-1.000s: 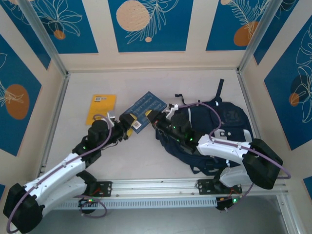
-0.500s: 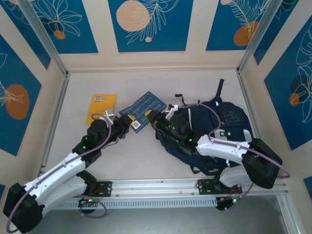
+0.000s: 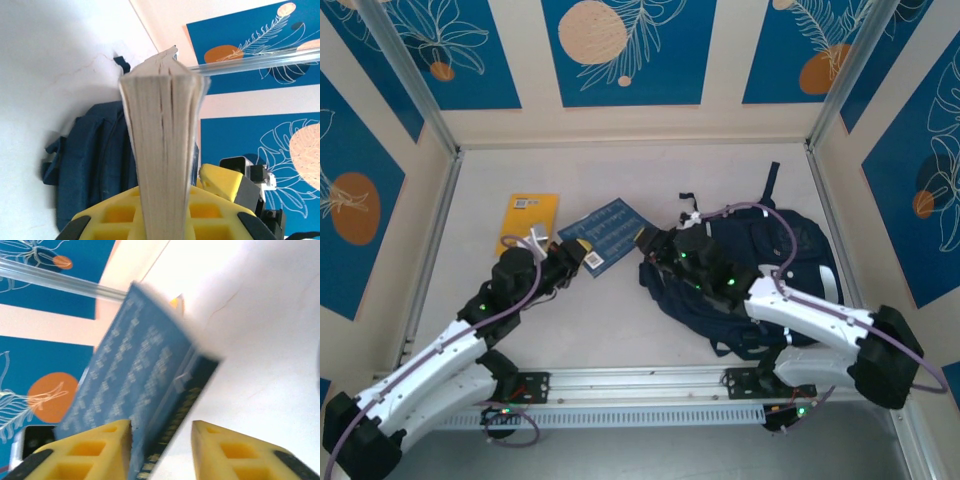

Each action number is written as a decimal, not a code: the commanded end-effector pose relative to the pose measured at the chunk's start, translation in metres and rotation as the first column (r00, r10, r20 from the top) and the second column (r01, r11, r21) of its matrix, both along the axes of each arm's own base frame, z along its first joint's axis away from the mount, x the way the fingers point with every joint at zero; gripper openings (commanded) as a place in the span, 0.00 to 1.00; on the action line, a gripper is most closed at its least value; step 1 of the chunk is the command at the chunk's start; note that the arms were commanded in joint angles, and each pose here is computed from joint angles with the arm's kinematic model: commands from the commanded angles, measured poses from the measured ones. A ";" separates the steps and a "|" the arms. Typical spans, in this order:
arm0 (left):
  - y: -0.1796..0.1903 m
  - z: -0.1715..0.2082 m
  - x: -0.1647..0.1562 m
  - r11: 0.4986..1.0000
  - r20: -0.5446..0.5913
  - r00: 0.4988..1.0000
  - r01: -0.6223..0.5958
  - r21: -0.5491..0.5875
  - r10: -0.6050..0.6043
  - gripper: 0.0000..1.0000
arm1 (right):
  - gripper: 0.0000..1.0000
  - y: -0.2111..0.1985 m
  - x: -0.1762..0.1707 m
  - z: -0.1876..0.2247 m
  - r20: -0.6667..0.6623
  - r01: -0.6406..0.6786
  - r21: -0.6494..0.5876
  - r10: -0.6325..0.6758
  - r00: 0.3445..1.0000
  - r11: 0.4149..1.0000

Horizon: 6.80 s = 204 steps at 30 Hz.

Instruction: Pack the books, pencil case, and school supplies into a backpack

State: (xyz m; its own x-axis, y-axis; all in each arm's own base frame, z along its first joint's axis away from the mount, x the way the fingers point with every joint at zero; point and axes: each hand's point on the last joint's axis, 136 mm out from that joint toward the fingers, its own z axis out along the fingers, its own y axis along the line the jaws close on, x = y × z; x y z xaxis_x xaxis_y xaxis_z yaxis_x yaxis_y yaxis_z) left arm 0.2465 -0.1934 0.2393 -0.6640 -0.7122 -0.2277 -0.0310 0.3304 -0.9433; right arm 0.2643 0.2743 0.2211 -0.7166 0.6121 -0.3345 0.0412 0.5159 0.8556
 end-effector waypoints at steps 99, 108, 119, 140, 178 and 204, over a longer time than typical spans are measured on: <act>-0.003 -0.007 0.006 0.766 -0.059 0.949 0.286 0.576 -0.310 0.00 | 0.00 -0.122 -0.015 -0.065 -0.463 -0.493 -0.728 0.189 0.866 0.476; -0.024 -0.016 0.004 0.753 -0.082 0.910 0.385 0.534 -0.407 0.00 | 0.00 -0.115 -0.027 0.013 -0.207 -0.491 -0.518 0.455 0.866 0.700; -0.099 -0.020 -0.003 0.718 -0.025 0.772 0.603 0.347 -0.636 0.00 | 0.00 -0.109 -0.049 0.081 0.103 -0.528 -0.311 0.580 0.808 0.790; -0.140 -0.023 -0.022 0.721 -0.017 0.737 0.665 0.195 -0.675 0.00 | 0.00 -0.116 -0.040 0.107 0.159 -0.492 -0.219 0.529 0.834 0.842; -0.299 -0.074 0.005 0.643 -0.094 0.649 0.761 0.088 -0.755 0.77 | 0.00 -0.138 -0.026 0.087 0.105 -0.366 -0.196 0.390 0.915 0.910; -0.068 -0.094 0.028 0.772 -0.283 0.868 0.494 0.399 -0.409 0.77 | 0.00 -0.175 0.005 0.014 -0.106 -0.164 -0.383 0.133 0.986 0.909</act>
State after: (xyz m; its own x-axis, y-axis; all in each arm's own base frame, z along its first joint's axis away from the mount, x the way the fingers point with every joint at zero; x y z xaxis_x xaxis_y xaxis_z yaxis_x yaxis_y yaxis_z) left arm 0.2754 -0.2904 0.1539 -0.9472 -0.1416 -0.2876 0.1268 0.6583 -0.7419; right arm 0.2530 0.1188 0.2571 -0.8470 0.2945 -0.4427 -0.1024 0.7268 0.6792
